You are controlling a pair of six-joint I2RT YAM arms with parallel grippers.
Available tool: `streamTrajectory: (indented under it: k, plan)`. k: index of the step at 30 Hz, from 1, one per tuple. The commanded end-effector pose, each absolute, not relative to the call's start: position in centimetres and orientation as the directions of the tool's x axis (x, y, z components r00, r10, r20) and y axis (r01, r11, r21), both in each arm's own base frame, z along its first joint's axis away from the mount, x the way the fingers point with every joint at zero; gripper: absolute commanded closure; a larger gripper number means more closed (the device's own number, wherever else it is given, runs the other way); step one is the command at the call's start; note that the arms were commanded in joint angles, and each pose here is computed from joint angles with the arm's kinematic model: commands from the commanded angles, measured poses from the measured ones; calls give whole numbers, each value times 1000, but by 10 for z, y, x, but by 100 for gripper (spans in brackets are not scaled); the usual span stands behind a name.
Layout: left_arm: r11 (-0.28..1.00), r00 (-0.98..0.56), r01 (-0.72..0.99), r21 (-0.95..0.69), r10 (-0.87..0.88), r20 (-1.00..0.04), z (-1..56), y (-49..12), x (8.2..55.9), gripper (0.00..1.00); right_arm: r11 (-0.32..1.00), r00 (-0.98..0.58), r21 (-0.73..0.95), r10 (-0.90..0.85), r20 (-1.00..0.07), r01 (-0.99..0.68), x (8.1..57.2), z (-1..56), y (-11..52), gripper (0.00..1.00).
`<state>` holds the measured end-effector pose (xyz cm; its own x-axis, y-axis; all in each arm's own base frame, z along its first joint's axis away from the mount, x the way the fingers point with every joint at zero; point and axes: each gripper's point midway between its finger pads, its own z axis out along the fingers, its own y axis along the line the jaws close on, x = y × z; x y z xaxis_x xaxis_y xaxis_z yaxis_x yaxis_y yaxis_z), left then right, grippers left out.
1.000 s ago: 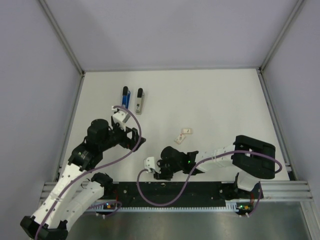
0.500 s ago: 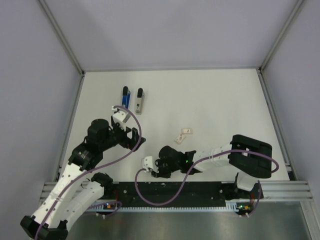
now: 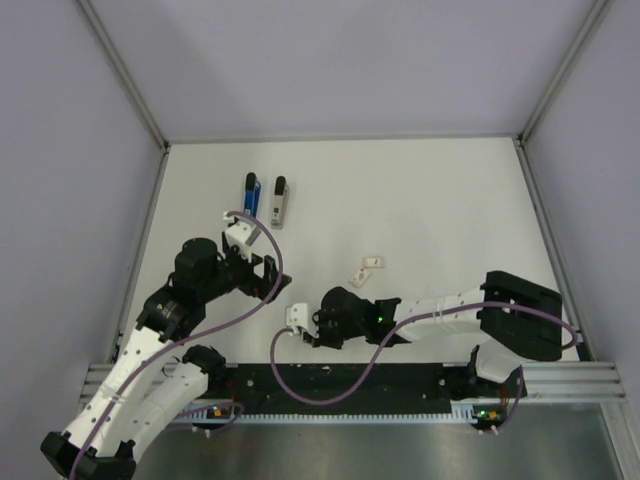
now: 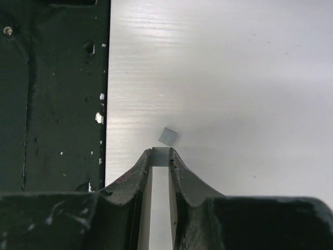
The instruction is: Unload the staples from the stapler
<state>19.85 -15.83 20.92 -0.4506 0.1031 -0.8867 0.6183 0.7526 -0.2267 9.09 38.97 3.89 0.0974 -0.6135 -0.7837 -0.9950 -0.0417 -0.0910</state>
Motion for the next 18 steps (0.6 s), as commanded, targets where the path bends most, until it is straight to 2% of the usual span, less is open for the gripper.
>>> streamTrajectory:
  k: [1, 6, 12, 18]
  plan:
    - [752, -429, 624, -214, 101, -898, 212, -157, 199, 2, 99, 27, -100, -562, -827, -990, 117, 92, 395, 90]
    - [749, -423, 627, -213, 98, -901, 214, -158, 198, 2, 352, -132, -49, -472, -872, -935, 166, 125, 366, 89]
    - [743, -426, 632, -219, 98, -899, 214, -159, 197, 2, 673, -327, 7, -350, -878, -740, 241, 141, 311, 89]
    - [743, -425, 632, -219, 96, -900, 214, -159, 197, 2, 864, -449, 44, -216, -867, -501, 295, 134, 263, 91]
